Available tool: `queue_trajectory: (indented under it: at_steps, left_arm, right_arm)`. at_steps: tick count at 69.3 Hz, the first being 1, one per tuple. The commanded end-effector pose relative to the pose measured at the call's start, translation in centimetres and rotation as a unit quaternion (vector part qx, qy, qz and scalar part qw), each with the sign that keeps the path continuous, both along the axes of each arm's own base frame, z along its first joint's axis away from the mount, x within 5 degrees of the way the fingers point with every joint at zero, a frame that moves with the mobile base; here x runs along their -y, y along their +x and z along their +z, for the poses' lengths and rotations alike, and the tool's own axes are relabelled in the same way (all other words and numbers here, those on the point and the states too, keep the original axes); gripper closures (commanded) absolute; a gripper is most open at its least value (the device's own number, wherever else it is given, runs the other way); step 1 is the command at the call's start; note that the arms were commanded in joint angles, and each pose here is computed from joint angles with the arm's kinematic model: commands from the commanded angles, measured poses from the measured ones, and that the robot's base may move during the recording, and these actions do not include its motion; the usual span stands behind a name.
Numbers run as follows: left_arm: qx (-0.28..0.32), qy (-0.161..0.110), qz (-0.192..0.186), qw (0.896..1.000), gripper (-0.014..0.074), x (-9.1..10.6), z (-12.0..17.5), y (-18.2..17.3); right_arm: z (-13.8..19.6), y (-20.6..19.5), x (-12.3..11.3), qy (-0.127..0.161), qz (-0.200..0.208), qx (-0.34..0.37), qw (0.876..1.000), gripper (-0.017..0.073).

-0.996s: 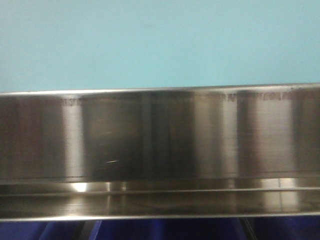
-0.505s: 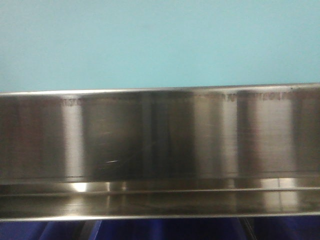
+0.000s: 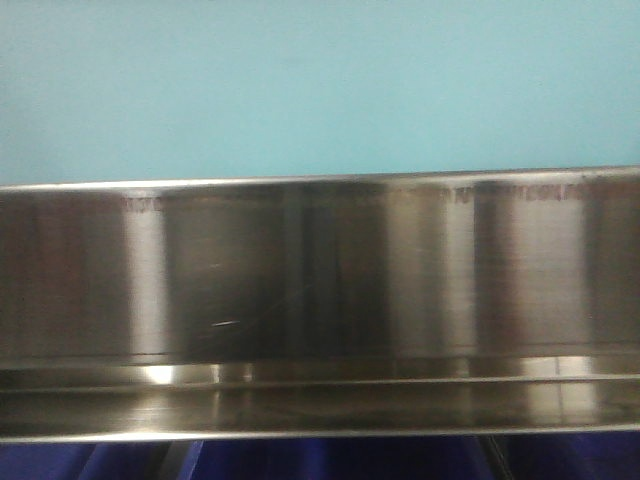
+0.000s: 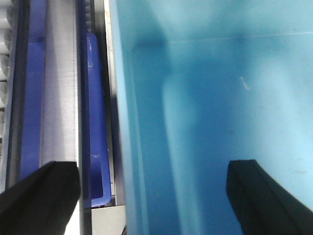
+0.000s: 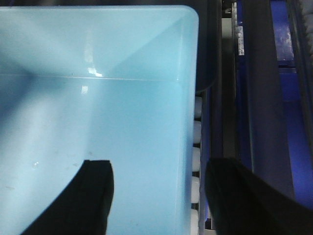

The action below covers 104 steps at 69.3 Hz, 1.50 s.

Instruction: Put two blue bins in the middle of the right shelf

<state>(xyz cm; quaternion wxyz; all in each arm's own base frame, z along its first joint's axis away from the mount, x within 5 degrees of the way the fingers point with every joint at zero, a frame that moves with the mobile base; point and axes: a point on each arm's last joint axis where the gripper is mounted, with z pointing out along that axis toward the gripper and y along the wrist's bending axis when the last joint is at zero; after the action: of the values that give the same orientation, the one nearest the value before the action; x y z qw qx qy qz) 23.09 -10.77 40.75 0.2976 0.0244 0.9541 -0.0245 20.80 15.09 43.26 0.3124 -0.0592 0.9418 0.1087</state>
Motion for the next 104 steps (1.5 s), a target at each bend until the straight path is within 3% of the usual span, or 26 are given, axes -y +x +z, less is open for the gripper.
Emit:
queue_trajectory:
  at_steps: [1,21,36,67,104]
  left_arm:
    - [0.007,-0.005,-0.003,1.000,0.0086,0.1,0.2,-0.1]
    - [0.028,-0.030,0.006,0.999,0.0089,0.1,1.7,-0.2]
    - [0.038,-0.045,0.003,0.998,0.0149,0.5,2.7,0.2]
    - [0.025,-0.030,0.005,0.999,0.0170,0.8,1.8,1.0]
    - [-0.023,0.003,0.007,1.000,0.0170,0.8,-1.6,1.0]
  right_arm:
    - [0.5,-0.3,0.2,0.006,0.002,0.013,1.000,0.0251]
    - [0.5,-0.2,0.3,0.004,0.001,0.015,1.000,0.0251]
    - [0.5,-0.3,0.2,0.003,0.007,0.014,1.000,0.0252]
    - [-1.5,-0.1,0.2,-0.025,0.014,-0.010,1.000,0.0252]
    - [-2.6,-0.1,0.2,-0.038,0.014,-0.025,0.999,0.0252]
